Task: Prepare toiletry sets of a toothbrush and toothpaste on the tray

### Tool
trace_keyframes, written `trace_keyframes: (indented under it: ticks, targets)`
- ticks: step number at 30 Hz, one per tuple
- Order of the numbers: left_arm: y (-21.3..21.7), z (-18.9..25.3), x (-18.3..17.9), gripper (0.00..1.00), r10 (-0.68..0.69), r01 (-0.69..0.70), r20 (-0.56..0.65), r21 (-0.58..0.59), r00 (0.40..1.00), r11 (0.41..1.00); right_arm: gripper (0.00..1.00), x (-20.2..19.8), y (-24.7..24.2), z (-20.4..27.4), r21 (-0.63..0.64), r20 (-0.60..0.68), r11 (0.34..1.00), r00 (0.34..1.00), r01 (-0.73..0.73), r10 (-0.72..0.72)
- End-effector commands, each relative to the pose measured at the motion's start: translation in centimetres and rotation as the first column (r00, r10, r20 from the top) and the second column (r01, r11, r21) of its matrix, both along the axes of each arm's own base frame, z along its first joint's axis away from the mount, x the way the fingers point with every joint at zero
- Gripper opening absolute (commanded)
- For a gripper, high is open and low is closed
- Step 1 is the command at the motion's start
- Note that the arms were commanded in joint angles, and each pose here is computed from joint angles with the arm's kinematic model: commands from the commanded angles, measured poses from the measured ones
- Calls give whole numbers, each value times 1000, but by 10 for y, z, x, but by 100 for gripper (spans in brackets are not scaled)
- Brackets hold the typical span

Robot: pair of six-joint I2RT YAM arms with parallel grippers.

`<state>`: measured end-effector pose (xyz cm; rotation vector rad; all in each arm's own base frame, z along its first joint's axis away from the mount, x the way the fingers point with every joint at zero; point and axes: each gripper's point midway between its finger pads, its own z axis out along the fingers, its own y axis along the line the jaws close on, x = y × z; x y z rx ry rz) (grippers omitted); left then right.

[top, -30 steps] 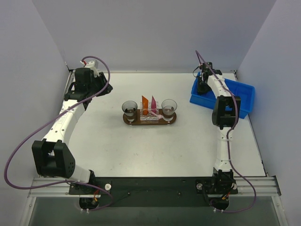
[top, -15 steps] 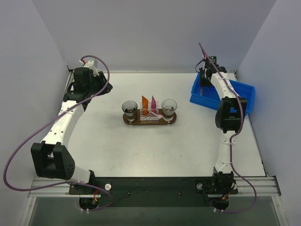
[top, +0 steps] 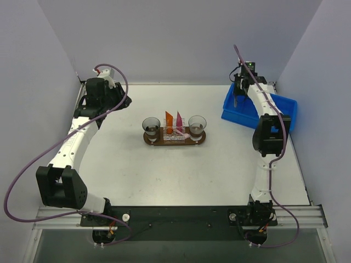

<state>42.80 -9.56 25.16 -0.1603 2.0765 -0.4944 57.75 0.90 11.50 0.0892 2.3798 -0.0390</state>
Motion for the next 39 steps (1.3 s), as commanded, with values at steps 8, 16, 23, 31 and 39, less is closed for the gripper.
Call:
trace_keyframes:
  ticks: [8, 16, 23, 31, 39]
  targets:
    - [-44, 59, 8, 43, -119, 111, 162, 57, 979, 992, 0, -4, 2, 124, 18, 273, 1000, 962, -2, -3]
    - [-133, 81, -3, 43, -316, 308, 232, 71, 920, 949, 0, -49, 43, 154, 93, 339, 991, 939, -94, 57]
    - [-203, 95, -22, 49, -413, 431, 289, 2, 863, 902, 0, -106, 108, 199, 199, 421, 953, 898, -230, 129]
    - [-270, 102, -42, 60, -479, 540, 333, -118, 812, 833, 0, -152, 164, 227, 421, 452, 847, 884, -325, 114]
    - [-303, 105, -62, 64, -514, 596, 341, -210, 788, 775, 0, -172, 186, 234, 448, 462, 814, 875, -370, 144]
